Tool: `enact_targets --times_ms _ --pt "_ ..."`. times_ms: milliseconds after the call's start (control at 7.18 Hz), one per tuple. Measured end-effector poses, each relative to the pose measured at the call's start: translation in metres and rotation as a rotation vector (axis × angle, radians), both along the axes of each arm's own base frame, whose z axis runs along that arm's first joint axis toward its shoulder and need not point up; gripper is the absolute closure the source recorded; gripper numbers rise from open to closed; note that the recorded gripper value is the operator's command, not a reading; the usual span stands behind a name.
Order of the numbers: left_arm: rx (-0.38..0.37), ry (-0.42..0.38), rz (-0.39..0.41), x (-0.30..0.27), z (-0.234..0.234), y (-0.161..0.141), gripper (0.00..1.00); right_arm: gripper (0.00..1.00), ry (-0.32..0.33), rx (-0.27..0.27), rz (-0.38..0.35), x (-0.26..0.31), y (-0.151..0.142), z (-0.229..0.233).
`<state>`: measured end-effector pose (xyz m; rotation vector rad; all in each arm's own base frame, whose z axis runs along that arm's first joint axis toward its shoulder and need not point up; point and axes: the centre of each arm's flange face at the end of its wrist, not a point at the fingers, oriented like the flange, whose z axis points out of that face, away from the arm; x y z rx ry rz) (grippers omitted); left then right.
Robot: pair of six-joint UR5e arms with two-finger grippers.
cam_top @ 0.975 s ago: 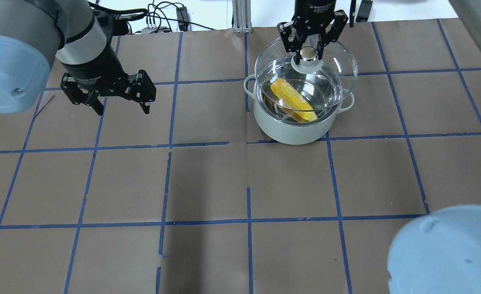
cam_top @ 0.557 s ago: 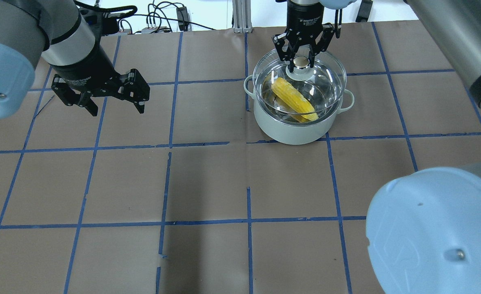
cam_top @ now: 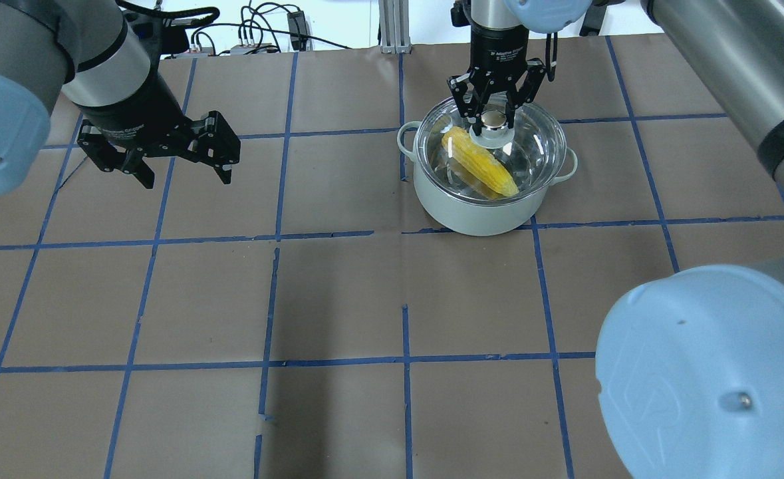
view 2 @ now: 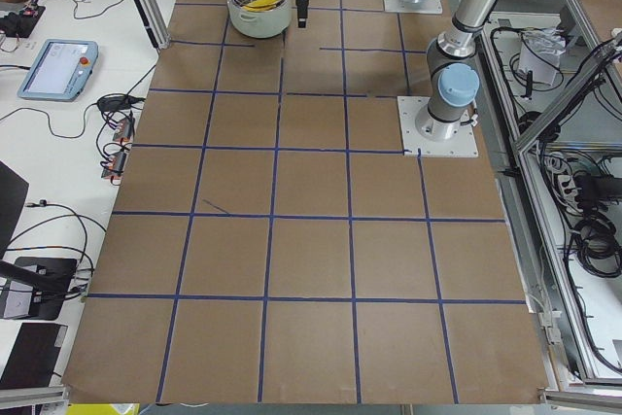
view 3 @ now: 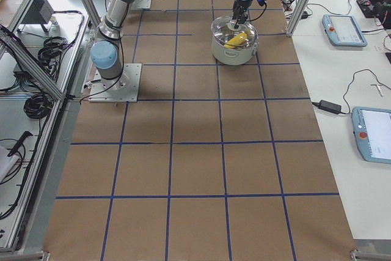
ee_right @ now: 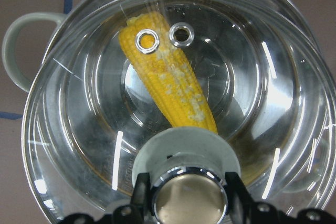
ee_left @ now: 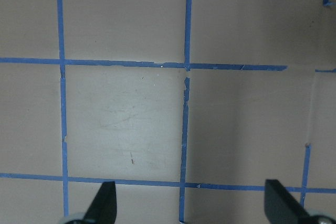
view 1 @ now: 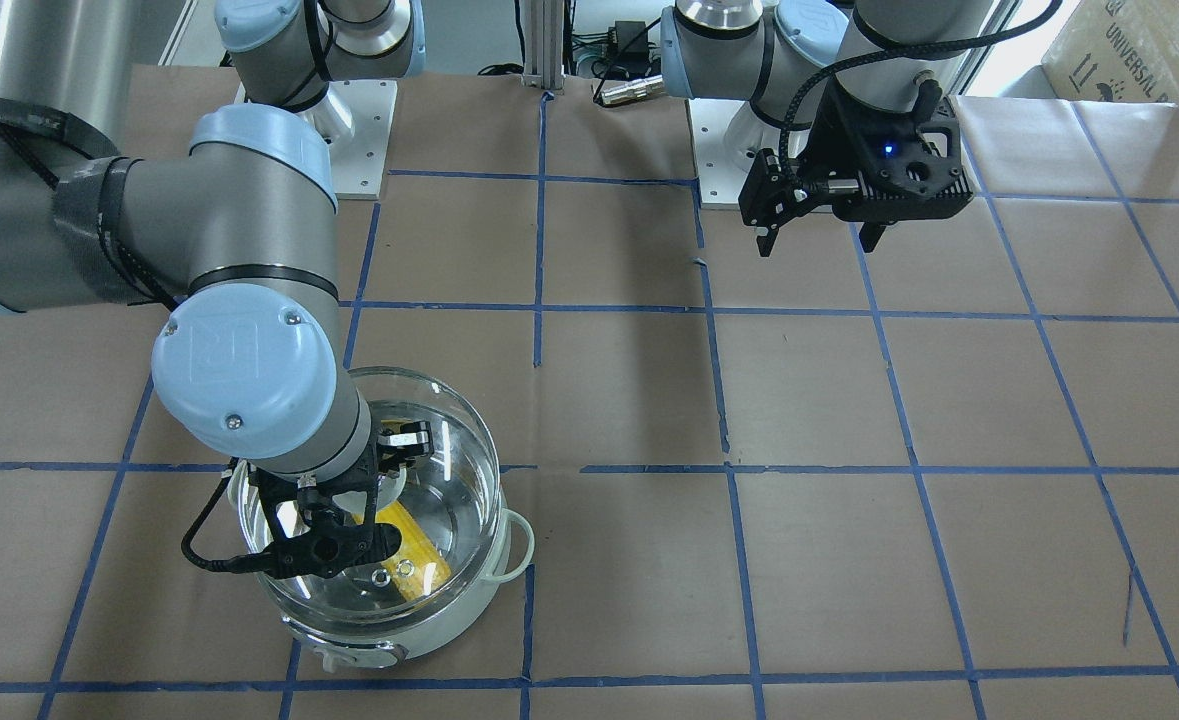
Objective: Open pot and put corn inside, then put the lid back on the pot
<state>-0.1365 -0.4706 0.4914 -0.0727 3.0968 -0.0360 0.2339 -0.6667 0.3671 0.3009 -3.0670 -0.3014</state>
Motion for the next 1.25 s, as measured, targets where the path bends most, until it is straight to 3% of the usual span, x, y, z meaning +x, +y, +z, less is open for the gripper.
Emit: enact_targets --times_ms 1114,1253 --pt "0.03 -0.032 0.005 0.007 -0.0037 -0.0065 0.0 0.74 -0.007 -0.034 0.009 -0.0008 -0.0081 -0.0037" --pt "0.028 -0.029 0.006 0.0066 -0.003 -0.006 0.0 0.7 -0.007 -0.035 0.008 -0.0007 -0.0084 -0.0039"
